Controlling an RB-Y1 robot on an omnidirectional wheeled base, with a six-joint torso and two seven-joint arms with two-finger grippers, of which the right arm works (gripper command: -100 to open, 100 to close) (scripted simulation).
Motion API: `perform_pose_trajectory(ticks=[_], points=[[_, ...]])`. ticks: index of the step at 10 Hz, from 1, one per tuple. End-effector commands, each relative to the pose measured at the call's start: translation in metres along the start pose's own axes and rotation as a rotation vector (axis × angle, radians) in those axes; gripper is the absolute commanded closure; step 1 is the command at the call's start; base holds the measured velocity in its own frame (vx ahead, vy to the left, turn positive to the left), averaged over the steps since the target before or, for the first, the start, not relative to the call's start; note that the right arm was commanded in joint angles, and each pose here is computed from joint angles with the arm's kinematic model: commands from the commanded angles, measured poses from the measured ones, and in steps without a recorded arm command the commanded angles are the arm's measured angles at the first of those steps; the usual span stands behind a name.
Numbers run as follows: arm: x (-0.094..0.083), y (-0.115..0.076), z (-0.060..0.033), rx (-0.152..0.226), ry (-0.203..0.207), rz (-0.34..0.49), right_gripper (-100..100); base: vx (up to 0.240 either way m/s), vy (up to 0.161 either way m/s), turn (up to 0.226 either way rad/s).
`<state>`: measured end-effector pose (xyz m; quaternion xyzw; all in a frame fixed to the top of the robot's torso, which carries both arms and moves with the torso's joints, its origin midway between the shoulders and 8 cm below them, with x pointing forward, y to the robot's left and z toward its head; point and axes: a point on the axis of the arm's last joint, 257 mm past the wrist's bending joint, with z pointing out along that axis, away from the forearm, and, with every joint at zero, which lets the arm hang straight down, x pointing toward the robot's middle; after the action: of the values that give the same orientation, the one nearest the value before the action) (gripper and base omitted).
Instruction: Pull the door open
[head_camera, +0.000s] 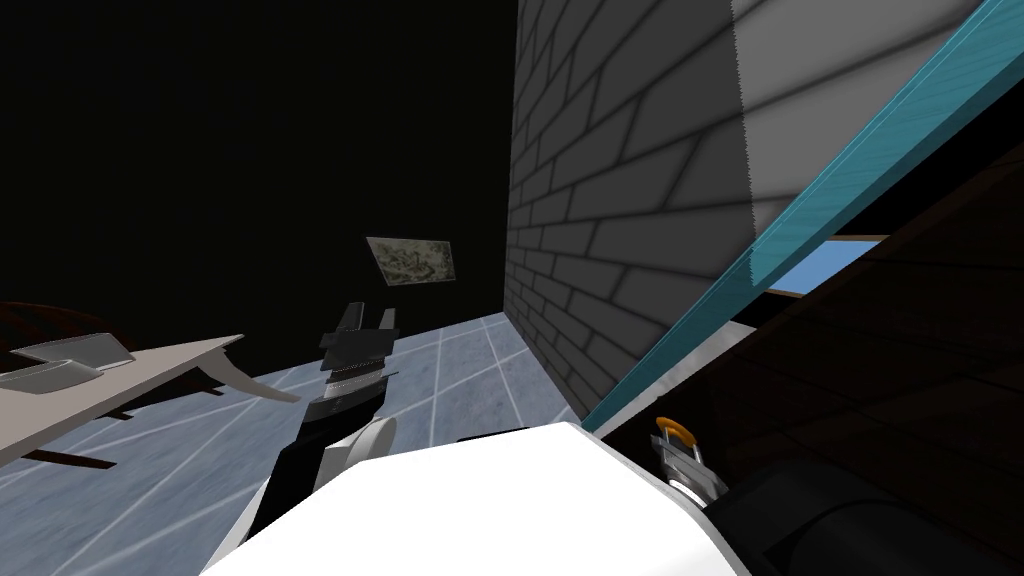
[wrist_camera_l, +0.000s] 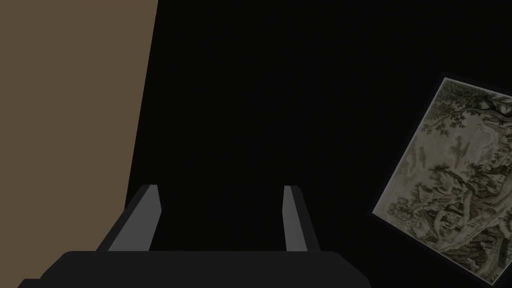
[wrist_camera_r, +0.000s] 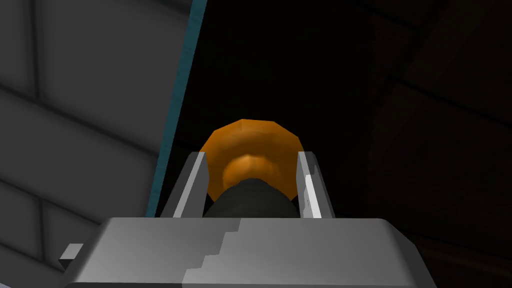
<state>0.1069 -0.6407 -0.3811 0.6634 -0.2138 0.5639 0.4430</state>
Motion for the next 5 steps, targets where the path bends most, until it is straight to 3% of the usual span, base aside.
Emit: perform_pose_trajectory(ticks=[1,5], points=[[-0.0114,-0.0020,-0.0078,0.004,-0.031,0.026,100,-0.014,-0.003,0.020],[-0.0126,0.0019,-0.0085,-0.006,-0.033,0.119,100,-0.021,-0.001,0.041]])
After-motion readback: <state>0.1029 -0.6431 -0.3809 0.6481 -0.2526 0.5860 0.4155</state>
